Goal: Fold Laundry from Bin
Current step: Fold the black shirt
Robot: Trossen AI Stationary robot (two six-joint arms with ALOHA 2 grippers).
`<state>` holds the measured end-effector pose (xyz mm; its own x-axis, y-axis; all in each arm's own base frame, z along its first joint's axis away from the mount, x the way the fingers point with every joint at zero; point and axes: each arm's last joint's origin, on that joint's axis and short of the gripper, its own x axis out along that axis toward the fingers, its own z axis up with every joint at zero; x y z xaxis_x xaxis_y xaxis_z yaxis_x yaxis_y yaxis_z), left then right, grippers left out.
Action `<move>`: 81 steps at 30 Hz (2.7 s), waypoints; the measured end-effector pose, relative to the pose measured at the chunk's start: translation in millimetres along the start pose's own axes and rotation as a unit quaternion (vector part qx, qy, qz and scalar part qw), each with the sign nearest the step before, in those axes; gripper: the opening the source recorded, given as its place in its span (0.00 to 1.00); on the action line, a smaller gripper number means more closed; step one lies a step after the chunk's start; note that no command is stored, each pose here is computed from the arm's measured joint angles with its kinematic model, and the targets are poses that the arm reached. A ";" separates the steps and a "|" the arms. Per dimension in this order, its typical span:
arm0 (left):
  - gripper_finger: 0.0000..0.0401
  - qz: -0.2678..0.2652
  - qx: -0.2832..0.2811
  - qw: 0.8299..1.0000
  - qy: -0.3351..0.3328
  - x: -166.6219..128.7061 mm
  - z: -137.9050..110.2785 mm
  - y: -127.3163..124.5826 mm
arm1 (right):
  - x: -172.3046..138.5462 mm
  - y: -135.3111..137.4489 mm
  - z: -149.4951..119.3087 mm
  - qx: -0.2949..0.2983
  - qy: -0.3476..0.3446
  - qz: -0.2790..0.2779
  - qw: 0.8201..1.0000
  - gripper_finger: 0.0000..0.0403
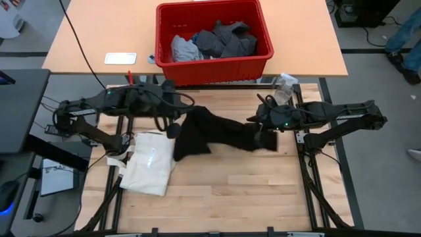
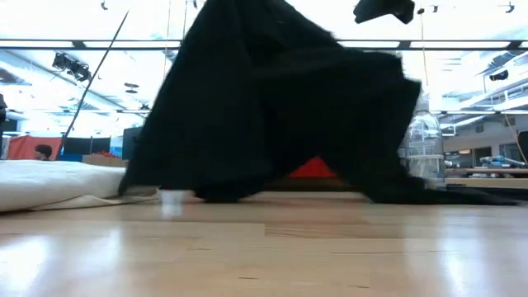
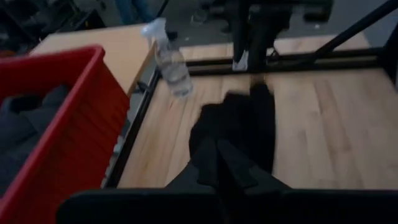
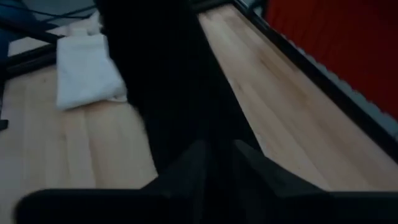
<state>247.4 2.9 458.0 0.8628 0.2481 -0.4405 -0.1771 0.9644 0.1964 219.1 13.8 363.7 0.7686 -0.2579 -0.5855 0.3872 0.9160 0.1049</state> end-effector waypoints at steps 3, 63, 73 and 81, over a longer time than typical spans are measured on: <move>0.00 -0.005 0.000 1.000 -0.022 -12.0 9.7 -2.0 | -0.3 4.4 3.3 -0.005 -0.019 0.016 1.000 0.39; 0.00 0.040 -0.138 0.987 0.067 -44.3 -1.8 -22.7 | -31.0 33.5 72.1 -0.180 0.175 -0.030 0.967 0.01; 0.00 -0.068 -0.107 0.992 0.029 -70.9 4.7 -69.2 | -109.5 56.4 83.9 -0.068 0.143 0.158 0.975 0.01; 0.00 -0.095 -0.092 0.979 0.152 -48.6 -14.9 -115.6 | -71.8 100.1 50.4 -0.042 0.282 0.169 0.943 0.01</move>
<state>218.9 -119.3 443.7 0.7124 0.0503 -0.6999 -0.1333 0.9890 -0.0646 228.3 108.5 456.8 0.4383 0.2364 -0.8672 0.1088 0.9438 0.3123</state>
